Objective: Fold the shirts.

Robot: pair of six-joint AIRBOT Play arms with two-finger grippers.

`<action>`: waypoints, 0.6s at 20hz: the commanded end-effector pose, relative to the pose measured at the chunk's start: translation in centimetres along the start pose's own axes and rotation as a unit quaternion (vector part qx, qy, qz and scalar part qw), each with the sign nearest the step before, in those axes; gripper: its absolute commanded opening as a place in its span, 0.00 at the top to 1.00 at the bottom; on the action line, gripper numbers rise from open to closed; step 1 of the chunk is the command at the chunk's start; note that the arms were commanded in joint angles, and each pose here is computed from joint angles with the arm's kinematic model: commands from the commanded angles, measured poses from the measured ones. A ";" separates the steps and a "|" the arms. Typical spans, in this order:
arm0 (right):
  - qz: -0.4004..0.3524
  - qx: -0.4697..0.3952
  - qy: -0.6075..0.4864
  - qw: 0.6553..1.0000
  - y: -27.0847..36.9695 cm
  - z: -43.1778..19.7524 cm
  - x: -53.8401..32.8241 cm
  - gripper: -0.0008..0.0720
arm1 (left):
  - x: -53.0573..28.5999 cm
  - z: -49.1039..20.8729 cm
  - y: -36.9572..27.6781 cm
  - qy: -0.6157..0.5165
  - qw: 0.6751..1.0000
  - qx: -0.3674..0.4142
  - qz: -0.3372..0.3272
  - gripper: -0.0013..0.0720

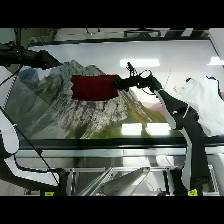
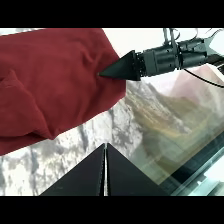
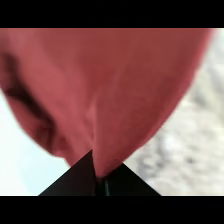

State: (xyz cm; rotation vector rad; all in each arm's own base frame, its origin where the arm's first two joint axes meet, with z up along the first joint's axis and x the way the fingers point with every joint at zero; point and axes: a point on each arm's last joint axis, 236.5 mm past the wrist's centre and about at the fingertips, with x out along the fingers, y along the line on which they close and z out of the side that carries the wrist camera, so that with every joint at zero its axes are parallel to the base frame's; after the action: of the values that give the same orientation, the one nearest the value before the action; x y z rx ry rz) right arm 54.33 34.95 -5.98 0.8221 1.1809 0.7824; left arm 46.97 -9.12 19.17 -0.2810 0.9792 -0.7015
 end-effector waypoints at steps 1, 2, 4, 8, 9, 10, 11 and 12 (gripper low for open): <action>0.032 -0.014 -0.026 0.999 3.8 1.5 -1.5 0.97 | 0.0 0.0 0.0 0.001 1.000 0.000 0.000 0.95; 0.020 -0.020 -0.031 0.999 4.6 1.9 -2.8 0.97 | 0.0 0.0 0.0 0.001 1.000 0.000 0.000 0.95; -0.007 -0.049 -0.040 0.998 6.8 2.8 -7.0 0.97 | 0.0 0.0 0.0 0.000 1.000 0.000 0.000 0.95; -0.113 -0.093 -0.046 0.988 8.6 2.9 -17.7 0.97 | 0.0 -0.4 -0.1 0.008 1.000 0.000 -0.002 0.95; -0.133 -0.095 -0.052 0.985 8.7 2.8 -20.2 0.97 | 0.0 -0.4 -0.1 0.008 1.000 0.000 -0.002 0.95; -0.142 -0.094 -0.064 0.983 9.1 2.9 -22.4 0.97 | 0.0 -0.4 -0.1 0.008 1.000 0.000 -0.002 0.95; -0.144 -0.096 -0.080 0.982 9.7 2.9 -24.4 0.97 | 0.0 -0.4 -0.1 0.008 1.000 0.000 -0.003 0.95; -0.147 -0.095 -0.099 0.980 10.3 3.0 -26.5 0.97 | 0.2 -0.5 -0.1 0.009 1.000 -0.003 -0.005 0.95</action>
State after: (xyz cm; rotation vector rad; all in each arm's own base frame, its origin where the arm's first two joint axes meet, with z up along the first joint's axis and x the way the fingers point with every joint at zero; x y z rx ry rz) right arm 52.76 21.75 12.61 0.5794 1.0246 0.6482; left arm 46.71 -9.16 19.00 -0.2802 0.9913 -0.7071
